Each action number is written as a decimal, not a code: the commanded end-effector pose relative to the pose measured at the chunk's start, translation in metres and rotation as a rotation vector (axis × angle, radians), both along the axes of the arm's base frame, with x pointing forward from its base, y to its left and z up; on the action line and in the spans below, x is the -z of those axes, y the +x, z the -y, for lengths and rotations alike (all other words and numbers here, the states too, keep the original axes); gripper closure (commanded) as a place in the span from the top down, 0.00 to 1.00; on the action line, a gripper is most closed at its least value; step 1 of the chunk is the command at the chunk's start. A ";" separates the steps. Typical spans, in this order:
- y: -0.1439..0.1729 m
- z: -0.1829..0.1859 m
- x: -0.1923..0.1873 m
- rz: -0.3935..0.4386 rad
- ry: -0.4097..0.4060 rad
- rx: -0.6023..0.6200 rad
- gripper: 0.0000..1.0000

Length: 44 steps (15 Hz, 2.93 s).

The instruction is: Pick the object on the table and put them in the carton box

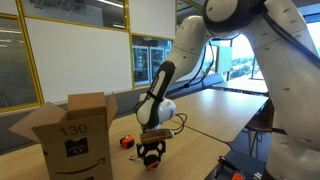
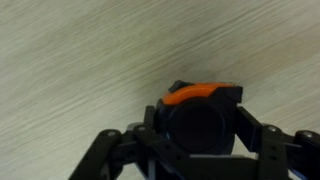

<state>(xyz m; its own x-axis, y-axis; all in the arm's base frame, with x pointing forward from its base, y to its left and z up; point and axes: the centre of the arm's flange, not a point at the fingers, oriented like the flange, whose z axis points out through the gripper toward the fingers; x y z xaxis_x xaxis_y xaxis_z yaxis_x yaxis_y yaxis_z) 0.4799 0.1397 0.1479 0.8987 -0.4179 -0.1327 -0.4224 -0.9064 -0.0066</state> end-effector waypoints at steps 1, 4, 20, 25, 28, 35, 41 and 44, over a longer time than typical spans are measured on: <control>-0.001 0.019 -0.076 0.104 -0.013 0.033 0.53; 0.004 0.030 -0.137 0.190 -0.017 0.044 0.53; 0.033 -0.104 -0.414 0.545 -0.224 -0.241 0.53; 0.077 -0.151 -0.407 0.560 -0.189 -0.337 0.53; 0.107 -0.174 -0.387 0.538 -0.146 -0.382 0.53; 0.149 -0.199 -0.318 0.468 -0.037 -0.434 0.53; 0.163 -0.203 -0.243 0.324 0.076 -0.429 0.53; 0.168 -0.196 -0.214 0.244 0.106 -0.407 0.95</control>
